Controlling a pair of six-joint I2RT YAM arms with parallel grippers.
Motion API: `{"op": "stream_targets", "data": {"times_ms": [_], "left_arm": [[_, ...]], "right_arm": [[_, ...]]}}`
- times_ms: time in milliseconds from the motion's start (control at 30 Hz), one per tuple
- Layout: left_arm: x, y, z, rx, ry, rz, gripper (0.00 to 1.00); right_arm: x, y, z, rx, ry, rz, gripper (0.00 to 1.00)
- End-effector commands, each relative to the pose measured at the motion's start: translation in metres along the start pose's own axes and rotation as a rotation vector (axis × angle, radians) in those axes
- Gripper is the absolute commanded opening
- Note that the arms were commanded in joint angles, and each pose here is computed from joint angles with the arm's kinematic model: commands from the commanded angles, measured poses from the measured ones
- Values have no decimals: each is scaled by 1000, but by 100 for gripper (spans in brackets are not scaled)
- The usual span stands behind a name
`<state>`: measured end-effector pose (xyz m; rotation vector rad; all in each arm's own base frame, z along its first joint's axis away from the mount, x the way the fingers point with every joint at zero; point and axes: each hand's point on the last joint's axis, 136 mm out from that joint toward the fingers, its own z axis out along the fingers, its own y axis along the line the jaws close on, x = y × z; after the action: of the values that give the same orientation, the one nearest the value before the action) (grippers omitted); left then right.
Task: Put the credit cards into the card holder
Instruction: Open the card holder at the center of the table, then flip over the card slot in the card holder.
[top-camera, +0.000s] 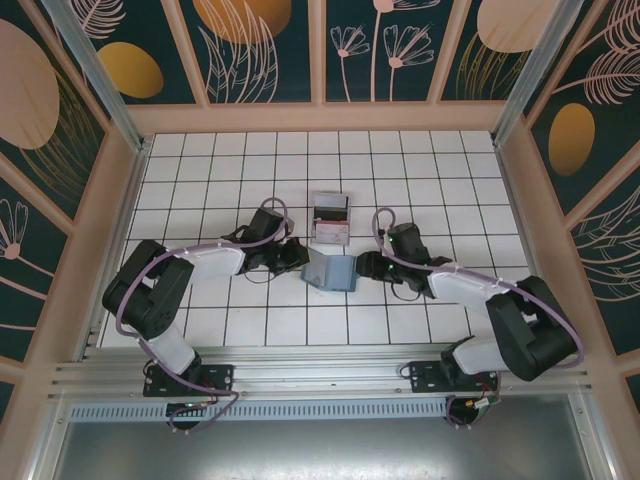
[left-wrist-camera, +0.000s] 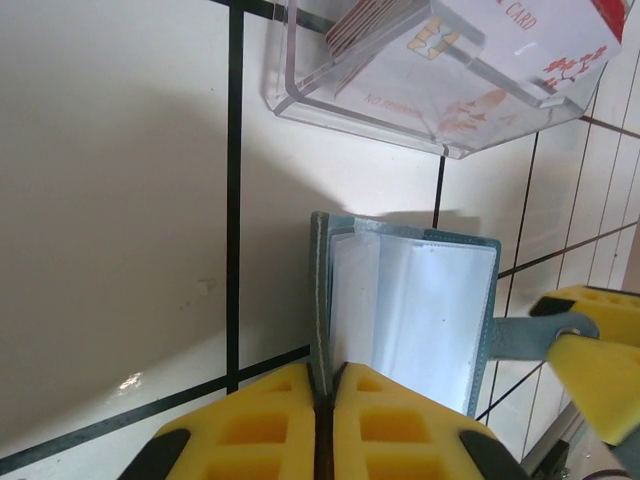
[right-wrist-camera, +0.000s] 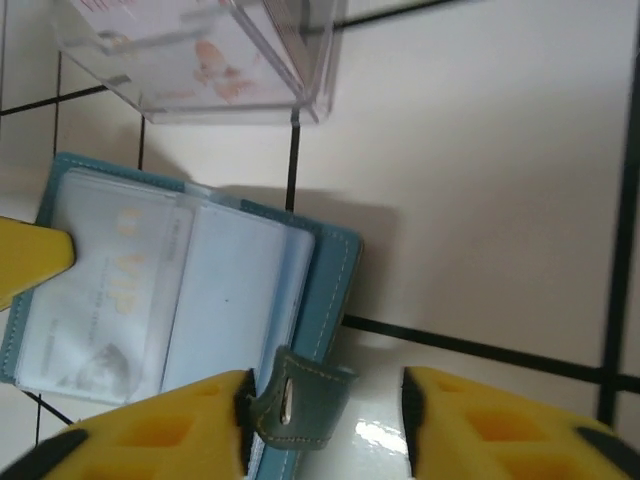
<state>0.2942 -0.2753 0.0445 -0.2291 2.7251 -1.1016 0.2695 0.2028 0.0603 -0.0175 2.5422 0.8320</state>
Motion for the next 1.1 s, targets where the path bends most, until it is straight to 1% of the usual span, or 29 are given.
{"op": "stream_targets", "data": {"times_ms": [0, 67, 100, 167, 233, 333, 433, 533, 767, 933, 1067], "left_arm": [[1, 7, -1, -33, -11, -3, 7], [-3, 6, -2, -44, -22, 11, 7], [-3, 8, -2, -55, -20, 13, 7], [-4, 8, -1, -59, -18, 11, 6], [-4, 6, 0, -49, -21, 6, 6], [-5, 5, -2, -46, -27, 2, 6], [-7, 4, -4, -50, -40, 1, 6], [-7, 5, -3, -51, -41, -4, 5], [-4, 7, -2, -48, -33, -16, 5], [-4, 8, -1, -49, -32, -15, 5], [-4, 9, 0, -49, -30, -17, 5]], "right_arm": [[-38, 32, -31, -73, -82, -59, 51], [-49, 46, -41, -110, -100, -78, 53], [-51, 57, -45, -150, -93, -88, 56], [-52, 76, -45, -231, -57, -85, 56], [-46, 89, -39, -289, -6, -68, 56], [-24, 98, -21, -327, 77, -43, 56], [1, 89, 0, -301, 161, -3, 55], [12, 76, 14, -267, 188, 40, 54], [9, 43, 32, -116, 197, 69, 54], [16, 36, 41, -95, 230, 80, 54], [16, 32, 44, -75, 231, 78, 54]]}}
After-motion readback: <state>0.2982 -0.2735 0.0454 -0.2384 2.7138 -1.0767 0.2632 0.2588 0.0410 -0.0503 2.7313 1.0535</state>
